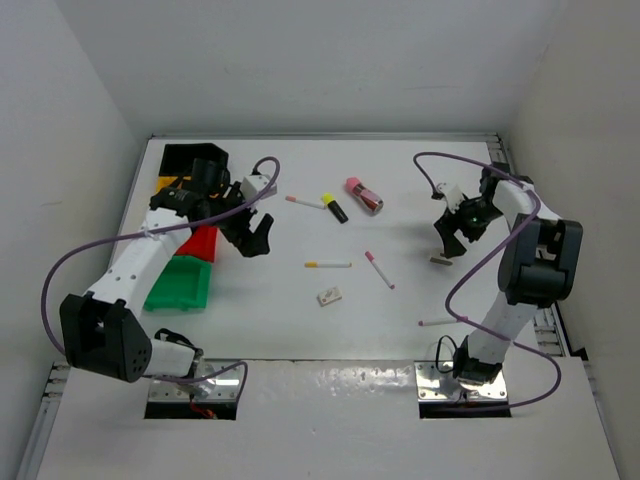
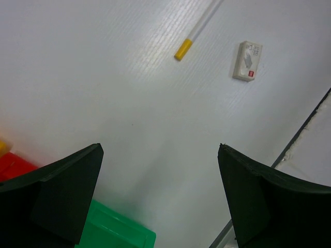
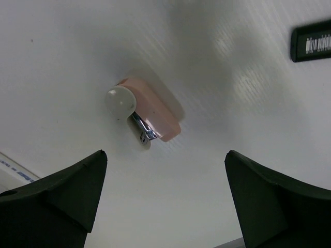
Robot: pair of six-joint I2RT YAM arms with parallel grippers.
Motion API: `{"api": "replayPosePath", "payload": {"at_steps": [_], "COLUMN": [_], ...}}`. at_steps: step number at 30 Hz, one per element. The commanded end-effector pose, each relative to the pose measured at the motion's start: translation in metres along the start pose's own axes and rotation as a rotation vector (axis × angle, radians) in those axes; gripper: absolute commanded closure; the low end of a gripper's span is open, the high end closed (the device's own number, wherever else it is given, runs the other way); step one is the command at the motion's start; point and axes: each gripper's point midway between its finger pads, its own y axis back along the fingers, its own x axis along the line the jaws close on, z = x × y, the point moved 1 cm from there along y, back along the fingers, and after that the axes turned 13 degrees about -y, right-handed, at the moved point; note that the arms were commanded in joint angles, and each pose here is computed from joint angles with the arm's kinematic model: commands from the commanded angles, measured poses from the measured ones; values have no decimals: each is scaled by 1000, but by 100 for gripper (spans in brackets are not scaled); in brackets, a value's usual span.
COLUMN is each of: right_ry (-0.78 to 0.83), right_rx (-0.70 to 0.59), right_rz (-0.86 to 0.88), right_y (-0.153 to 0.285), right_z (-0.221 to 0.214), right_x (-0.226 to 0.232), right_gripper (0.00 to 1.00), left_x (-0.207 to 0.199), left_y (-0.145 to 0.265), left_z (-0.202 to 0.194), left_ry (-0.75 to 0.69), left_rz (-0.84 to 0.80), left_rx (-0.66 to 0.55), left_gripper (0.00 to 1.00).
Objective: Sort the stationery into containers
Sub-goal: Pick up the stapler from the center of the board.
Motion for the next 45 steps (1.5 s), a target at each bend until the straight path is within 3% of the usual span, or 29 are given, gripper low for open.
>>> {"api": "replayPosePath", "payload": {"at_steps": [1, 4, 5, 8, 11, 33, 45], "right_ry": [137, 154, 156, 166, 170, 203, 179], "right_rx": [-52, -71, -81, -100, -86, -6, -16], "right_rz": [64, 67, 64, 53, 71, 167, 201], "right_y": [4, 0, 0, -4, -6, -25, -27], "right_z": [20, 23, 25, 25, 20, 4, 16], "right_x": [-2, -4, -5, -9, -7, -4, -10], "right_gripper": [7, 12, 22, 39, 46, 49, 56], "left_x": [-5, -6, -7, -7, -7, 6, 7], "left_y": [0, -6, -8, -13, -15, -26, -30], "left_z": [19, 16, 16, 14, 14, 9, 5], "left_ry": [-75, -67, -61, -54, -55, -38, -40], "left_rz": [-56, -81, -91, -112, -124, -115, -127], "left_rx": [-63, -63, -62, -62, -61, -35, -32], "left_gripper": [0, 0, 0, 0, 0, 0, 0]}}
